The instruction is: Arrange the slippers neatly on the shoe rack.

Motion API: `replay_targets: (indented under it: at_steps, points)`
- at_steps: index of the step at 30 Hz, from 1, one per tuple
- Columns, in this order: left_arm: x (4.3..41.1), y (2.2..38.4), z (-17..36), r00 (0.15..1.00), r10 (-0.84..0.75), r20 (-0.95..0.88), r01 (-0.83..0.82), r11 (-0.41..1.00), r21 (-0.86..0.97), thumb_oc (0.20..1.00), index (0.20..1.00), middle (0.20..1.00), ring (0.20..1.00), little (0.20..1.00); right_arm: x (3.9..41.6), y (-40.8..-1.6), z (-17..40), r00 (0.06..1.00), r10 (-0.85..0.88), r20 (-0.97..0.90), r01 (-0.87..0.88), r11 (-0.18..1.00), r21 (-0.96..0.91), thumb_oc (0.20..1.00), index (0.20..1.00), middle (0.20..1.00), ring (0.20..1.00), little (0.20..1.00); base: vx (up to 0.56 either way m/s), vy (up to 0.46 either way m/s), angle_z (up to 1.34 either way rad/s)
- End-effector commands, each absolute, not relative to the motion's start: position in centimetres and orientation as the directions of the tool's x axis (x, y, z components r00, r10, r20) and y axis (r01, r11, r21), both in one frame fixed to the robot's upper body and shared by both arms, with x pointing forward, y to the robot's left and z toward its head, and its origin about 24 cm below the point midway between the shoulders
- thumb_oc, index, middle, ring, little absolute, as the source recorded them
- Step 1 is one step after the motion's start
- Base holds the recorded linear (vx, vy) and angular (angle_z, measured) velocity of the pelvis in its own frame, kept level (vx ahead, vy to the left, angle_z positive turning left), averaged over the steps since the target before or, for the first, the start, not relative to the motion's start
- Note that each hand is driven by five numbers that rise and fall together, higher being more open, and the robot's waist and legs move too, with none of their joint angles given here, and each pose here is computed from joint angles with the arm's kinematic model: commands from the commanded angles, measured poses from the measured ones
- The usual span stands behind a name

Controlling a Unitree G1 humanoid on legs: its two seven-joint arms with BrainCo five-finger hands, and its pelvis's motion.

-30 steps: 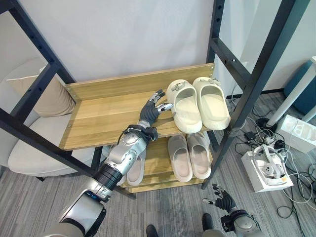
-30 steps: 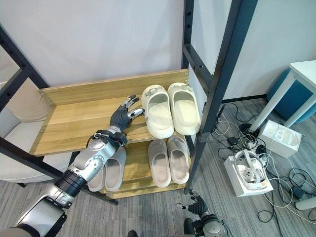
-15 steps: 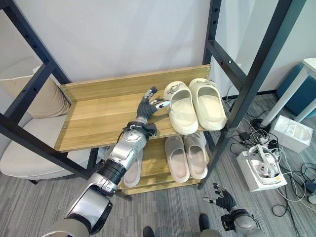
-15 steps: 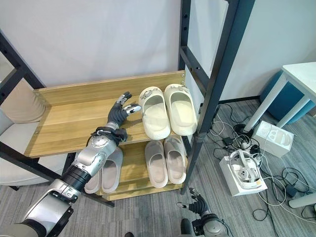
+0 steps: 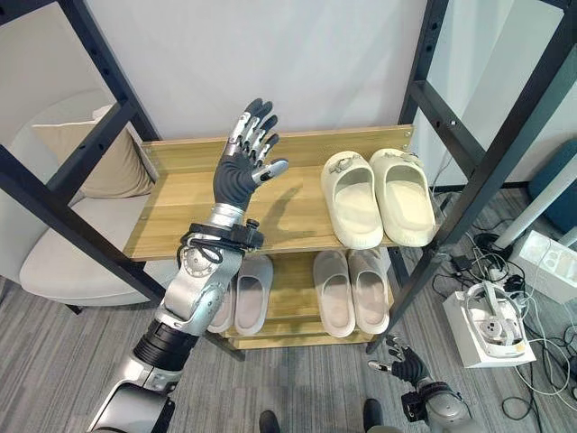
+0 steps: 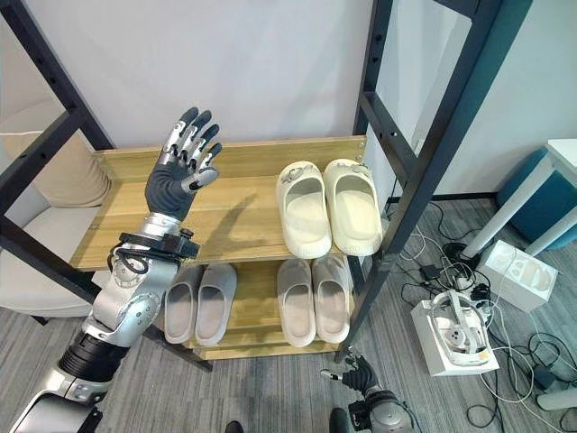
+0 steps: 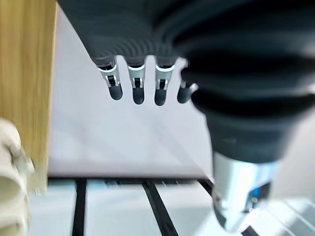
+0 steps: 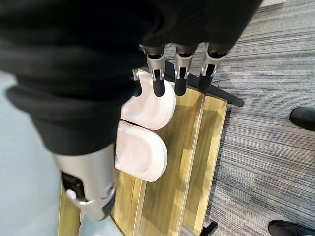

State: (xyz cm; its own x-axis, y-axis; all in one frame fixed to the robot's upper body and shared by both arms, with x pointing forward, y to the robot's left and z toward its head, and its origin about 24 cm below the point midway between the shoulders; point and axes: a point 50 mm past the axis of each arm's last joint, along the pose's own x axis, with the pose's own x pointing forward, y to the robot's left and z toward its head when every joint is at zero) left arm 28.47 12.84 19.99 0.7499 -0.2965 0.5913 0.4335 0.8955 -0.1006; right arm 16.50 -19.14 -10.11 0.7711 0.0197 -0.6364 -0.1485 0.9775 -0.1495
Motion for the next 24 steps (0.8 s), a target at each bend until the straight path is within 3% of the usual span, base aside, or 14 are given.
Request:
replay_targets:
  at_steps: [1, 5, 8, 14, 20, 21, 22, 24]
  points:
    - [27.0, 11.8, 22.6, 0.575, -0.461, 0.676, 0.548, 0.830, 0.101, 1.000, 1.000, 1.000, 1.000, 1.000, 18.2, -18.3, -8.9, 0.834, 0.056, -0.549, -0.123, 0.989, -0.087, 1.000, 1.000, 1.000, 1.000, 1.000, 0.00, 0.000, 0.00]
    - [24.8, 10.5, 22.5, 0.445, -0.657, 0.608, 0.673, 0.694, 0.258, 1.000, 1.000, 1.000, 1.000, 1.000, 18.0, -18.4, -9.0, 0.829, 0.074, -0.554, -0.147, 0.985, -0.088, 1.000, 1.000, 1.000, 1.000, 1.000, 0.00, 0.000, 0.01]
    - [22.9, 8.5, 19.9, 0.297, -0.875, 0.382, 0.853, 0.423, 0.307, 1.000, 1.000, 1.000, 1.000, 1.000, 17.7, -18.3, -9.3, 0.810, 0.110, -0.576, -0.204, 0.974, -0.102, 1.000, 1.000, 1.000, 1.000, 1.000, -0.01, 0.014, 0.04]
    - [21.8, 8.8, 12.5, 0.261, -0.965, 0.012, 0.947, 0.258, 0.190, 1.000, 1.000, 1.000, 1.000, 1.000, 18.3, -17.9, -9.2, 0.807, 0.143, -0.572, -0.248, 0.962, -0.111, 1.000, 1.000, 1.000, 1.000, 1.000, 0.00, 0.000, 0.00]
    - [21.9, 10.9, 4.2, 0.463, -0.859, -0.219, 0.886, 0.445, 0.131, 1.000, 1.000, 1.000, 1.000, 1.000, 19.4, -17.6, -8.6, 0.822, 0.149, -0.549, -0.244, 0.964, -0.104, 1.000, 1.000, 1.000, 1.000, 1.000, 0.00, 0.005, -0.01]
    - [22.0, 11.4, 2.7, 0.520, -0.814, -0.259, 0.854, 0.503, 0.133, 1.000, 1.000, 1.000, 1.000, 1.000, 19.6, -17.6, -8.5, 0.828, 0.144, -0.541, -0.233, 0.968, -0.099, 1.000, 1.000, 1.000, 1.000, 1.000, 0.01, 0.014, -0.04]
    - [21.7, 12.4, -0.9, 0.632, -0.698, -0.336, 0.761, 0.640, 0.101, 1.000, 1.000, 1.000, 1.000, 1.000, 19.7, -17.8, -8.2, 0.839, 0.124, -0.531, -0.203, 0.975, -0.093, 1.000, 1.000, 1.000, 1.000, 1.000, 0.01, 0.010, -0.05]
    - [21.7, 12.9, -2.1, 0.682, -0.637, -0.359, 0.704, 0.705, 0.085, 1.000, 1.000, 1.000, 1.000, 1.000, 19.7, -17.8, -8.2, 0.842, 0.114, -0.527, -0.190, 0.978, -0.091, 1.000, 1.000, 1.000, 1.000, 1.000, 0.00, 0.004, -0.02]
